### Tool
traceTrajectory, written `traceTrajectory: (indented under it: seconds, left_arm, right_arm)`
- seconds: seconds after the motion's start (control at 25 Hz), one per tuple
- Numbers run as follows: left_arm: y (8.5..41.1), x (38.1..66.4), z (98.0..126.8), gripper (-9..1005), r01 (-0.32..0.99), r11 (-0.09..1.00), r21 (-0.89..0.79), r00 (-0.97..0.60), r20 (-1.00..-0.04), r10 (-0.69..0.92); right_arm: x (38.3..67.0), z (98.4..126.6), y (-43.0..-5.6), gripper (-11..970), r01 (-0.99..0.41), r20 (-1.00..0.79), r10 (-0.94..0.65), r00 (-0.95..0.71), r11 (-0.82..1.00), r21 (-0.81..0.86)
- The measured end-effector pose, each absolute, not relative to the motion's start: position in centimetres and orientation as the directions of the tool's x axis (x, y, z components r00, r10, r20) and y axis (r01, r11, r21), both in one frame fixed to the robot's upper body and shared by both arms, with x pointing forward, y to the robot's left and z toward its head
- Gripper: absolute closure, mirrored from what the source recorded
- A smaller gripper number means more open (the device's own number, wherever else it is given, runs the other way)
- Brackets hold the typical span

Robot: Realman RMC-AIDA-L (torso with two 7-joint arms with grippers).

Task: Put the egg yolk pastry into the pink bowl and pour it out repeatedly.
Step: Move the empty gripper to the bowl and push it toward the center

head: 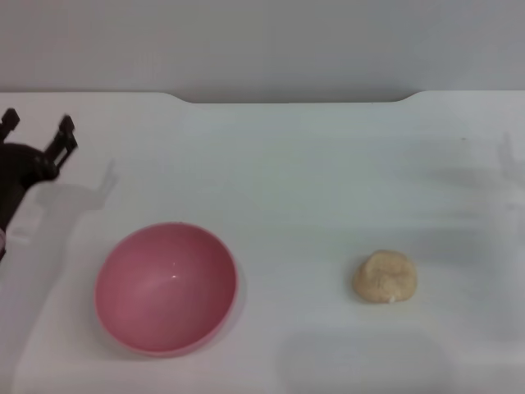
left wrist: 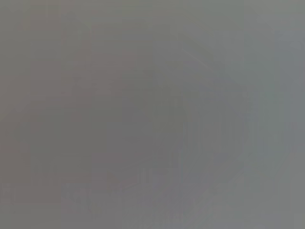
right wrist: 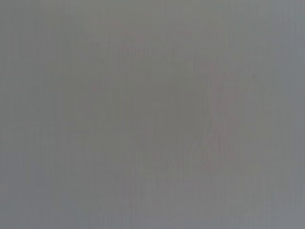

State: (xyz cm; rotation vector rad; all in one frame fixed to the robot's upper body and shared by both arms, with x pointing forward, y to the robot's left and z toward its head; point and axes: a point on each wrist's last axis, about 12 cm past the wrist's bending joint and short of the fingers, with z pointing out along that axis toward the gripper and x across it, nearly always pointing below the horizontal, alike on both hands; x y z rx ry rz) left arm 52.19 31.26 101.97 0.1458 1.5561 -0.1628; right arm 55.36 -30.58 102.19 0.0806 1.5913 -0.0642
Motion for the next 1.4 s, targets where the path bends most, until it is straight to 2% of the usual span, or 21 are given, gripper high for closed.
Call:
traceTrajectory:
  seconds: [0.16, 0.28, 0.36, 0.4, 0.6, 0.64, 0.76, 1.0, 1.2, 1.24, 1.4]
  left_arm:
    - [32.3, 54.2, 103.5, 194, 0.217, 0.957, -0.191, -0.024, -0.981, -0.19]
    - [32.7, 56.5, 104.9, 194, 0.25, 0.932, -0.264, -0.096, -0.964, -0.247]
    - [32.1, 59.3, 107.1, 193, 0.299, 0.911, -0.285, -0.19, -0.953, -0.236]
    - [32.1, 59.3, 107.1, 193, 0.299, 0.911, -0.285, -0.19, -0.953, -0.236]
    - [30.2, 62.2, 111.0, 193, 0.39, 0.882, -0.265, -0.321, -0.937, -0.14]
    - [29.6, 62.8, 112.7, 193, 0.428, 0.858, -0.284, -0.374, -0.92, -0.117]
    - [29.3, 63.0, 114.0, 193, 0.447, 0.844, -0.297, -0.431, -0.898, -0.088]
    - [28.6, 62.4, 117.9, 194, 0.458, 0.865, -0.207, -0.626, -0.766, 0.149]
    - [28.6, 59.9, 120.8, 193, 0.439, 0.891, -0.116, -0.725, -0.632, 0.274]
    - [28.6, 59.9, 120.8, 193, 0.439, 0.891, -0.116, -0.725, -0.632, 0.274]
    - [28.3, 57.9, 122.3, 196, 0.452, 0.888, -0.079, -0.776, -0.526, 0.348]
  right_arm:
    - [55.4, 102.2, -30.5, 358, 0.091, -1.0, 0.011, -0.02, 0.996, 0.01]
    - [55.4, 102.2, -30.5, 358, 0.091, -1.0, 0.011, -0.02, 0.996, 0.009]
    - [55.4, 102.2, -30.5, 358, 0.09, -1.0, 0.011, -0.02, 0.996, 0.009]
    - [55.4, 102.2, -30.5, 358, 0.09, -1.0, 0.011, -0.02, 0.996, 0.009]
    - [55.4, 102.2, -30.4, 358, 0.089, -1.0, 0.014, -0.022, 0.996, 0.012]
    - [55.4, 102.2, -30.4, 358, 0.089, -1.0, 0.015, -0.023, 0.996, 0.012]
    - [55.3, 102.1, -30.4, 357, 0.088, -1.0, 0.016, -0.026, 0.996, 0.014]
    - [55.1, 102.0, -30.5, 357, 0.091, -0.999, 0.016, -0.029, 0.996, 0.014]
    - [55.3, 102.1, -30.4, 357, 0.088, -1.0, 0.016, -0.026, 0.996, 0.014]
    - [55.3, 102.1, -30.4, 357, 0.087, -1.0, 0.017, -0.025, 0.996, 0.014]
    - [55.4, 102.2, -30.3, 357, 0.086, -1.0, 0.017, -0.024, 0.996, 0.015]
